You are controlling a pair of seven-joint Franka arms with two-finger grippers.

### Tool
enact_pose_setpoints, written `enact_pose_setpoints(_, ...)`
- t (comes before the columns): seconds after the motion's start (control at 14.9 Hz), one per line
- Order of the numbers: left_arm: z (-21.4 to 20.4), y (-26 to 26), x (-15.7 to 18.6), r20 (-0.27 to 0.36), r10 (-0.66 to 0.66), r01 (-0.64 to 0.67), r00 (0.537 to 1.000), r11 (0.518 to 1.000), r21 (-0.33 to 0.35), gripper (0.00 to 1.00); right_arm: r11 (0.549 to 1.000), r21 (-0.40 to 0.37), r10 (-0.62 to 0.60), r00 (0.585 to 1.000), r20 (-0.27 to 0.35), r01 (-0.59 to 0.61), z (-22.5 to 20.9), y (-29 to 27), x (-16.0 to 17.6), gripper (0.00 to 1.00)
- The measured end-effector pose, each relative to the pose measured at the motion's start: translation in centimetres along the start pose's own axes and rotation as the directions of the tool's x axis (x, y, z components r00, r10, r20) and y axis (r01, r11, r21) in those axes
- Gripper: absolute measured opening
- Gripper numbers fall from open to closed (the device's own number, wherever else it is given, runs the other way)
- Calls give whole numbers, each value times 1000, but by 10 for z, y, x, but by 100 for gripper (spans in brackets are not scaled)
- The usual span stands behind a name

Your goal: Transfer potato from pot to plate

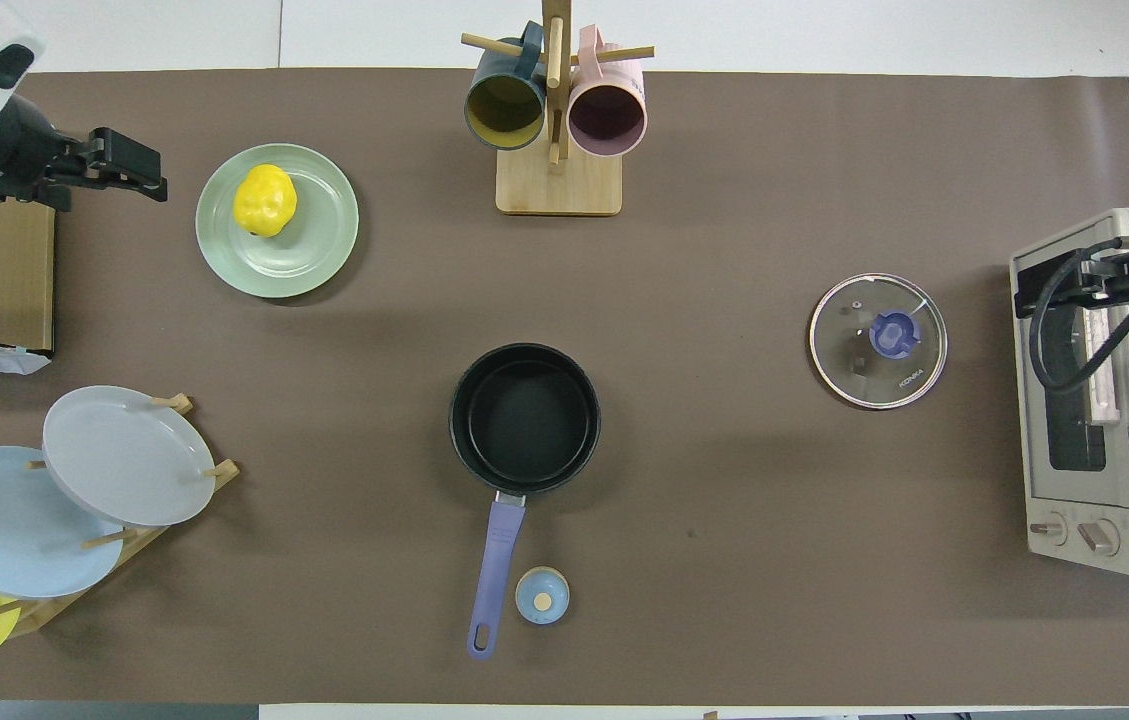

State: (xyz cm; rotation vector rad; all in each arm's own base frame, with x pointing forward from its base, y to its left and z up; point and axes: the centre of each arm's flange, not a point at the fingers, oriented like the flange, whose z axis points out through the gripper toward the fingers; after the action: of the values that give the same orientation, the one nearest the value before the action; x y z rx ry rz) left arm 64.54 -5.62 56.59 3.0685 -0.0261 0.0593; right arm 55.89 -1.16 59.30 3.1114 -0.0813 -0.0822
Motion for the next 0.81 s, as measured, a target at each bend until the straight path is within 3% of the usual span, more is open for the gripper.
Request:
enact_pose_setpoints(0.34, -65, -4, -59, 28, 9, -10, 1000, 1000, 11, 100, 1000, 0, -7, 1000, 0, 7, 0, -4, 0, 100)
enact_pose_setpoints(0.61, -52, -10, -101, 82, 13, -18, 997, 998, 60, 100, 1000, 0, -8, 1000, 0, 8, 0, -4, 0, 100)
enact_pose_setpoints(0.81, -43, -9, -113, 102, 16, -23, 995, 998, 63, 100, 1000, 0, -8, 1000, 0, 8, 0, -5, 0, 100)
